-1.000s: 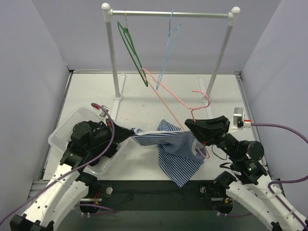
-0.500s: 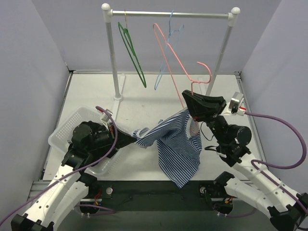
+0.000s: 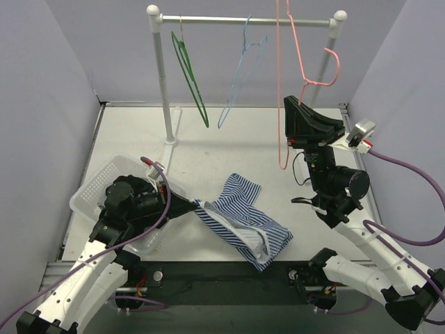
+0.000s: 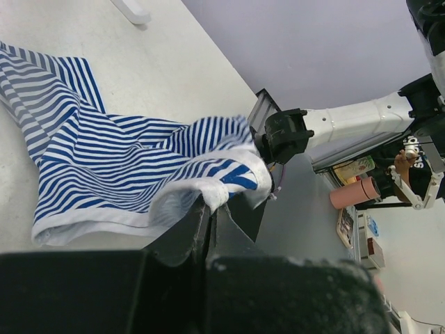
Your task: Remove the tank top from the hanger
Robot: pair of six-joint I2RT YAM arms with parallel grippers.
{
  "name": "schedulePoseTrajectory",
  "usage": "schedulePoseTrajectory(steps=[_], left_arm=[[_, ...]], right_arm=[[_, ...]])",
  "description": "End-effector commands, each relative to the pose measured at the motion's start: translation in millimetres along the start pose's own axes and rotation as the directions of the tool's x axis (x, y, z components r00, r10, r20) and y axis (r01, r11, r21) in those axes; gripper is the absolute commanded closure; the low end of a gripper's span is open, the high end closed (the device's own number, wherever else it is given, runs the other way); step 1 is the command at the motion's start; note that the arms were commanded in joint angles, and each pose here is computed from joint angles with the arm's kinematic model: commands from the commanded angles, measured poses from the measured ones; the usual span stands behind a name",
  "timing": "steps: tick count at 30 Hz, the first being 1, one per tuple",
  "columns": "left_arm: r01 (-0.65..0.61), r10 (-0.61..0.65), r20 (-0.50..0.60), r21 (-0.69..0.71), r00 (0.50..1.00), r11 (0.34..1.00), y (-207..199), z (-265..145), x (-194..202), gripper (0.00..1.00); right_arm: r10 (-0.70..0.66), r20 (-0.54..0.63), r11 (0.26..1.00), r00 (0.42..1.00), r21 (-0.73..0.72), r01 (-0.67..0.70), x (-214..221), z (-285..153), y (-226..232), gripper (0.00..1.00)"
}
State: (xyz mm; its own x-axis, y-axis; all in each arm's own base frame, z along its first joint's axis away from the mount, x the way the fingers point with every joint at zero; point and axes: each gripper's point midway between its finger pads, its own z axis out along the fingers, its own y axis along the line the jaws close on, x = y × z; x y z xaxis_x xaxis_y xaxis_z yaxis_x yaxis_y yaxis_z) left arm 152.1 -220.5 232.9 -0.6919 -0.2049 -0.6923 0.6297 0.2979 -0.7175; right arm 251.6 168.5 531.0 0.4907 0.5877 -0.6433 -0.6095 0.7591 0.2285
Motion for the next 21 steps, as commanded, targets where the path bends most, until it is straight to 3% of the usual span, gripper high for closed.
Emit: schedulePoseTrajectory(steps=[1,5,15,18,21], left_arm=[[-0.065,0.064,0.051,0.018,0.997,0.998,-16,-3,-17,1.0],[-0.059,0.063,0.052,-0.07,0.997,0.996,-2,-3,-19,1.0],[-0.156,0.17,0.035,-0.243,0.985,0.957,0,9,-17,1.0],[-0.176,0.178,-0.017,-0.262,0.984,0.949,-2,18,-5,1.0],[-0.203,0.21,-0.003,-0.272,0.978,0.941,-12,21,-9,1.0]], right_arm=[[-0.024,-0.011,0.999,1.0,0.024,0.024,-31,-2,0,1.0],[0.018,-0.179,0.993,0.984,0.118,0.004,-2,-31,-18,1.0],[0.102,-0.362,0.984,0.927,0.173,-0.041,9,-95,-23,1.0],[0.122,-0.453,0.979,0.883,0.202,-0.031,21,-112,-26,1.0],[0.104,-0.547,0.97,0.831,0.239,0.035,35,-127,-36,1.0]])
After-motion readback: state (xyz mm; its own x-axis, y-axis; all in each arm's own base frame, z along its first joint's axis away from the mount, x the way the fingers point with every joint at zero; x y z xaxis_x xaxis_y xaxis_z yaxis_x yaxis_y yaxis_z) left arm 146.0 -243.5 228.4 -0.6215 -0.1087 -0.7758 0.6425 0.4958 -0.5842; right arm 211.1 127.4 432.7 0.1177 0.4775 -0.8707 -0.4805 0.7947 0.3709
